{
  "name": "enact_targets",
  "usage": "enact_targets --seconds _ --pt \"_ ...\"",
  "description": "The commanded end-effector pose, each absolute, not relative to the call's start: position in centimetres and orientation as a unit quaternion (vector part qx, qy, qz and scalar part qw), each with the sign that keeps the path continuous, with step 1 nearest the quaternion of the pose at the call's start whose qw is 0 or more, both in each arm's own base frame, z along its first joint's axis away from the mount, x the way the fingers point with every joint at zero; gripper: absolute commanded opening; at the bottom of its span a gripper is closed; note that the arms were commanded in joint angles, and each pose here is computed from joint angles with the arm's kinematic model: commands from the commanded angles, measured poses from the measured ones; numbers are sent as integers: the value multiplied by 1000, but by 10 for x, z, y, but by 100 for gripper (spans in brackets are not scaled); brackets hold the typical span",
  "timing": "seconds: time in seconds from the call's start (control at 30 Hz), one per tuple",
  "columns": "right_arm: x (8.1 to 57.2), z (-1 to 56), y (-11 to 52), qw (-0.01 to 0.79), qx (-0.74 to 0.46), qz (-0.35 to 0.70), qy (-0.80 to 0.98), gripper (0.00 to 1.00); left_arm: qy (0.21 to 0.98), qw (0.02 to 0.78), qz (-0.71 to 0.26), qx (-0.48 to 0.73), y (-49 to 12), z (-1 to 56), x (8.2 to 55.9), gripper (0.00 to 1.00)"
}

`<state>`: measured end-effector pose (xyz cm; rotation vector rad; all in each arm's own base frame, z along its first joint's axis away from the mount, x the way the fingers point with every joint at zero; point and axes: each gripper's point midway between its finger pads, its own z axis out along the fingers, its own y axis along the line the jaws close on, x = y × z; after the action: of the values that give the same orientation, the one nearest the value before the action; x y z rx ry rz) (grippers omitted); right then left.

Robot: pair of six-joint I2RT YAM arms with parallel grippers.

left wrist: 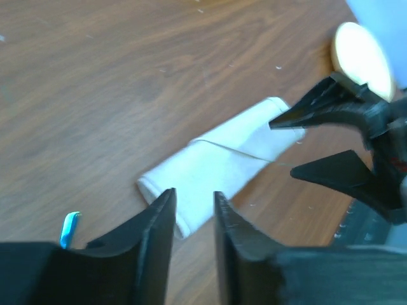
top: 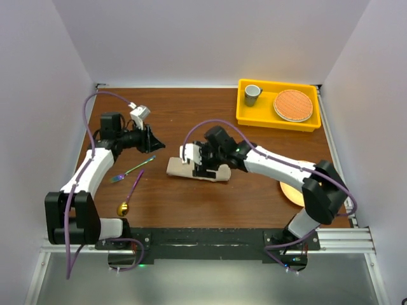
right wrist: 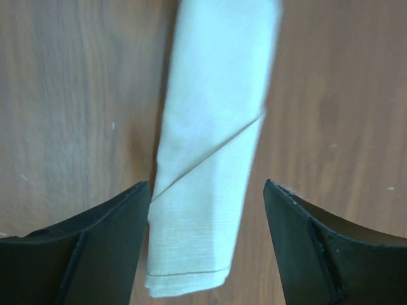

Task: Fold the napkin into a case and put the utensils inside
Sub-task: Smooth out the smaller rectangle-folded napkin at the center of the board.

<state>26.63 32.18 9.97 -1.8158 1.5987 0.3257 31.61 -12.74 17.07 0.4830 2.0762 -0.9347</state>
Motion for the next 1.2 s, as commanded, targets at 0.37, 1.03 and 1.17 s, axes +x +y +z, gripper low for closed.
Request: enact_targets --seconds 0.37,1.03,1.17 --pt "247 109 268 125 -382 361 842 46 805 188 -538 169 -218 92 297 0" --pt "235 12 243 -1 -265 347 900 39 865 43 -469 172 -184 -23 273 0" --pt "226 39 257 35 -331 354 874 39 866 91 -435 230 -180 -9 308 11"
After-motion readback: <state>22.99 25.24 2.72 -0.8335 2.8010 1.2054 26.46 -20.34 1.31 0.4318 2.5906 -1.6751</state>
